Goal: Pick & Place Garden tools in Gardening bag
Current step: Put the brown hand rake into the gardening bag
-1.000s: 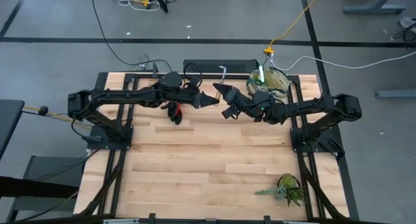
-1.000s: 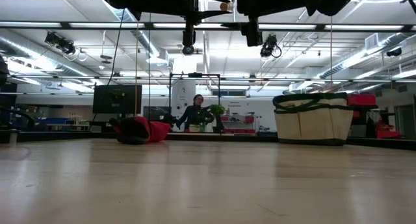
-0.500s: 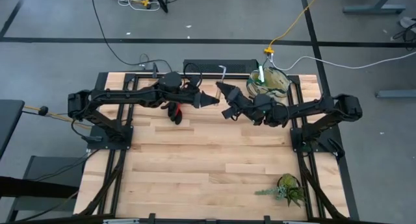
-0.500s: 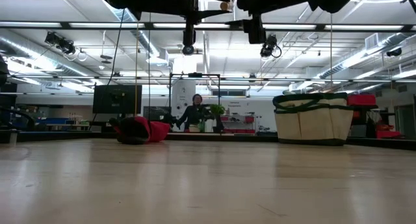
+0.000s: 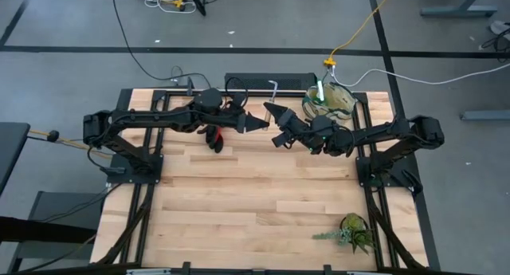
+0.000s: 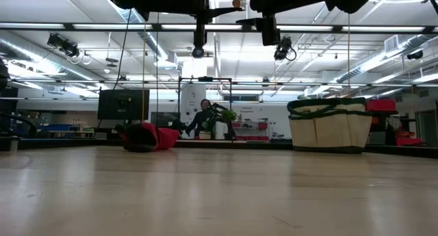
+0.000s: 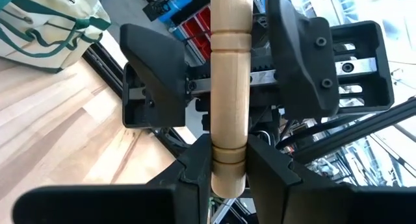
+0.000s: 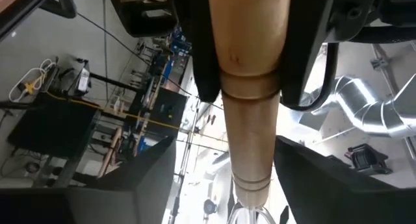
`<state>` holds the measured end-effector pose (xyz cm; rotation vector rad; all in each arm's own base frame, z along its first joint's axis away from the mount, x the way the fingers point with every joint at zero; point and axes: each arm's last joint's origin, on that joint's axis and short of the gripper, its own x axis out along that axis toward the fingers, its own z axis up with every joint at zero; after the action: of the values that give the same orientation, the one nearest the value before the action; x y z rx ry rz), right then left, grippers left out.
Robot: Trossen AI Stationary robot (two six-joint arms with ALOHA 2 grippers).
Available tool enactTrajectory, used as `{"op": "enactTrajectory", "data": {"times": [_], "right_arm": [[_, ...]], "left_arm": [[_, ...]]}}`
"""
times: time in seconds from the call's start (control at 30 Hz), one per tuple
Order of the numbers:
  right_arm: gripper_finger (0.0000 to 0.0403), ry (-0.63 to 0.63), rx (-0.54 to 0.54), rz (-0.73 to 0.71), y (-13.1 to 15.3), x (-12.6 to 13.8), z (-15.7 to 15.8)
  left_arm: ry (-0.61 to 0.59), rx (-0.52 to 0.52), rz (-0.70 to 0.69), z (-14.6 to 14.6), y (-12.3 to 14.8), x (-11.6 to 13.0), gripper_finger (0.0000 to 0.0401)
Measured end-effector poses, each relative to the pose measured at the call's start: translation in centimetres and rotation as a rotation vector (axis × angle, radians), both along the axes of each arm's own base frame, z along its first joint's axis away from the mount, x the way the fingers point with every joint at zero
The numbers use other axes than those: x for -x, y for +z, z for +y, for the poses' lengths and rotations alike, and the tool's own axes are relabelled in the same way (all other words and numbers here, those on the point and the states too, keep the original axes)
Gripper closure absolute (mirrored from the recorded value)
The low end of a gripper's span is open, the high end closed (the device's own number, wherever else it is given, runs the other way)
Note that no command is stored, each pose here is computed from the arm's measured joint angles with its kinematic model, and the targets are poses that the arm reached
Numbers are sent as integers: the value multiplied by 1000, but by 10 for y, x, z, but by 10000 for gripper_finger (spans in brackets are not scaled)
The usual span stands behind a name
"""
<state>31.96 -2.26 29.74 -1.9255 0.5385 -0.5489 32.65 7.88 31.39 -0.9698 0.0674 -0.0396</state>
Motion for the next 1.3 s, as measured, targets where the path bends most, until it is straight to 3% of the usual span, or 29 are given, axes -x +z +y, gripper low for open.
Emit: {"op": "enactTrajectory", "data": {"times": [0.37, 0.73, 1.3], "right_arm": [[253, -2, 15, 6, 0, 0, 0], [330, -4, 22, 9, 1, 0, 0], [335, -3, 17, 4, 1, 0, 0]], "left_arm": [[2, 2, 5, 0, -1, 0, 314], [2, 5, 4, 0, -1, 0, 314], [-1, -62, -5, 0, 0, 0, 290]]}}
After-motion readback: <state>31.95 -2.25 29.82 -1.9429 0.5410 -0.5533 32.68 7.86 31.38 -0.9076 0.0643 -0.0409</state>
